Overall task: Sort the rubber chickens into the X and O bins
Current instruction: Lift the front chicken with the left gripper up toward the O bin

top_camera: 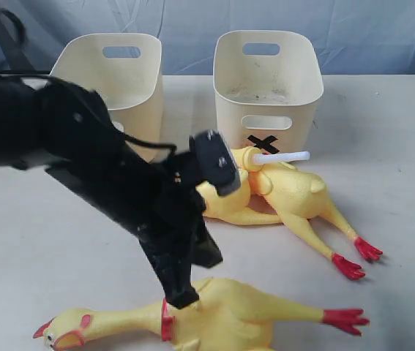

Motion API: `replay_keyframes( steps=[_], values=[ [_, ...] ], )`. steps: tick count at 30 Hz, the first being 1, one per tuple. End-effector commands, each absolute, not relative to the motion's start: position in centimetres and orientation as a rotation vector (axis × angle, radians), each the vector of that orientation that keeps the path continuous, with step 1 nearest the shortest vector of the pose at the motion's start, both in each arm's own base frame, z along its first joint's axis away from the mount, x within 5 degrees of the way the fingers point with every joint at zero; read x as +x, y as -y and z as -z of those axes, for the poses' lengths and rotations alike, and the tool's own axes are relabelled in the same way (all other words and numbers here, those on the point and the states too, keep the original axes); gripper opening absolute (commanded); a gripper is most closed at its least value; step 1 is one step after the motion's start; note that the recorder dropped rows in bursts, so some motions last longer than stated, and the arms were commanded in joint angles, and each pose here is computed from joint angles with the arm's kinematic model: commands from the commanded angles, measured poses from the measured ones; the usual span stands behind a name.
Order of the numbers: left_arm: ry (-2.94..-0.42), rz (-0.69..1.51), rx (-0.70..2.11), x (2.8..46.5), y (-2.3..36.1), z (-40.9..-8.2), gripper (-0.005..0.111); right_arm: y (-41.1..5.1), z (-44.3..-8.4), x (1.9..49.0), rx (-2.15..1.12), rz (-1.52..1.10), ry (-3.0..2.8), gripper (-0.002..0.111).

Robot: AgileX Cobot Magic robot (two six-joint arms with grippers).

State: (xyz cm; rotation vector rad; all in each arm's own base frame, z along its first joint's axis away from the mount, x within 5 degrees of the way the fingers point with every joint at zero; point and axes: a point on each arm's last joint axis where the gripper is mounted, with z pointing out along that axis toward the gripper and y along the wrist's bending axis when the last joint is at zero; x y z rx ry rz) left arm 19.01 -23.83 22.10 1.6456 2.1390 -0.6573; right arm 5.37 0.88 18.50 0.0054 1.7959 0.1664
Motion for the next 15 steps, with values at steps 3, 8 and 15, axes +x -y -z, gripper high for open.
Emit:
replay_keyframes(
  steps=[3,8,15],
  values=[
    [-2.03,0.62,1.444,17.5,21.6,-30.2,0.0,-0.9,-18.6,5.4,0.003,-0.168,-1.782,-0.001],
    [-2.181,0.696,1.526,16.5,21.4,-29.2,0.015,-0.9,-18.6,5.4,0.003,-0.168,-1.782,-0.001],
    [-2.32,0.727,1.629,17.7,23.0,-24.9,0.077,-0.9,-18.6,5.4,0.003,-0.168,-1.782,-0.001]
  ],
)
